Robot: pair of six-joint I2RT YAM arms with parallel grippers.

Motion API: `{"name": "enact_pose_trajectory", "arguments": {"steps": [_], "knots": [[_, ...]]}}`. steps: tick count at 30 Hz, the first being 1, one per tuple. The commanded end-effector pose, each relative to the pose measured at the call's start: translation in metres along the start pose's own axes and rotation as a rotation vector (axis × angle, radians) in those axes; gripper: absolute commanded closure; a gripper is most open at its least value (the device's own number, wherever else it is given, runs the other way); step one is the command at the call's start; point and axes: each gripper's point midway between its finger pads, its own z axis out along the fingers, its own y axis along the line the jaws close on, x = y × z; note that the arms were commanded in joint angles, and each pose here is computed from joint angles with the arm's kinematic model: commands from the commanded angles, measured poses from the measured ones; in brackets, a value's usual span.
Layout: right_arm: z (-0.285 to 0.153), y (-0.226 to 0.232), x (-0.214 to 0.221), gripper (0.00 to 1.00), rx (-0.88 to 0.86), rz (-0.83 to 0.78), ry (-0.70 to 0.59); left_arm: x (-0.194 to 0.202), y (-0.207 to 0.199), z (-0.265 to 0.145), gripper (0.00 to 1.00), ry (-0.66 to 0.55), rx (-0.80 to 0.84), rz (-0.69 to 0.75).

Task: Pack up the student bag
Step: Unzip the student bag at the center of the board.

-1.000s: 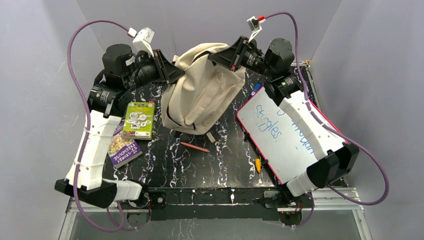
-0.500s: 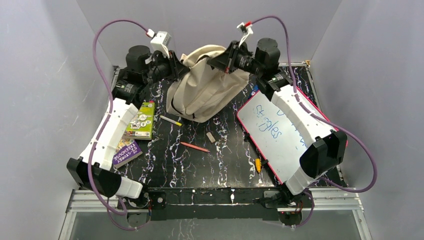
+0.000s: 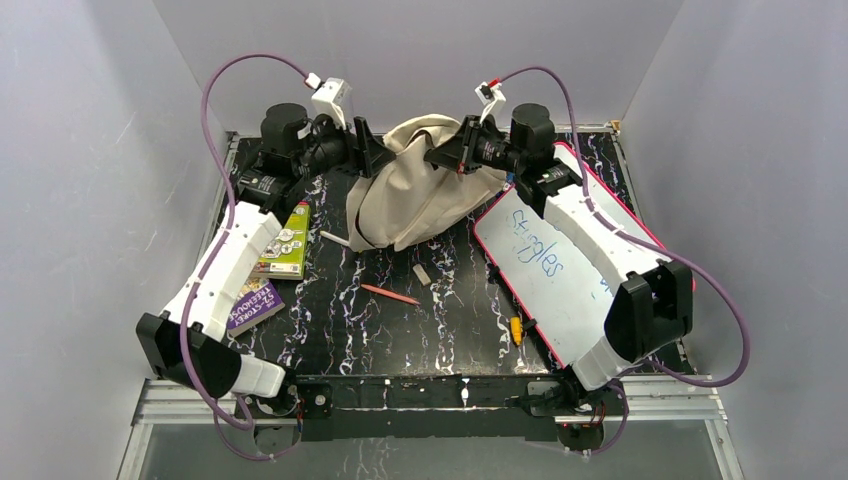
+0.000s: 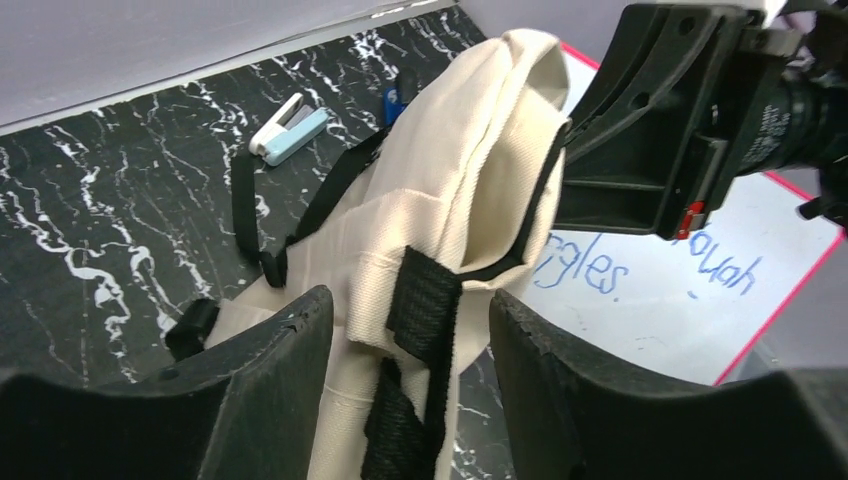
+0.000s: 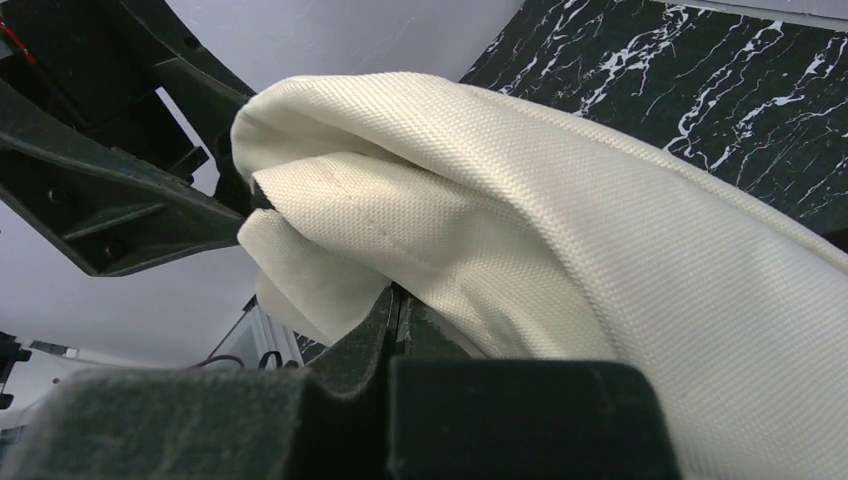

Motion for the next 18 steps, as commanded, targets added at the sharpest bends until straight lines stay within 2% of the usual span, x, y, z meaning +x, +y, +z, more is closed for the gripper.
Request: {"name": "enact_pose_trajectory", "arguments": {"steps": [1, 9, 14, 18], "knots": [[-0.015, 0.032, -0.018, 1.00, -0.078, -0.086, -0.054, -0.028, -0.034, -0.025, 0.40, -0.093, 0.102, 0.026], [-0.024, 0.043, -0.017, 1.00, -0.095, -0.113, -0.048, -0.041, -0.047, -0.022, 0.28, -0.104, 0.171, 0.027], [-0.027, 0.047, -0.013, 1.00, -0.117, -0.121, -0.033, -0.035, -0.041, -0.008, 0.28, -0.067, 0.180, 0.045], [-0.029, 0.050, -0.014, 1.00, -0.126, -0.126, -0.033, -0.028, -0.035, 0.001, 0.32, -0.023, 0.174, 0.056]]}}
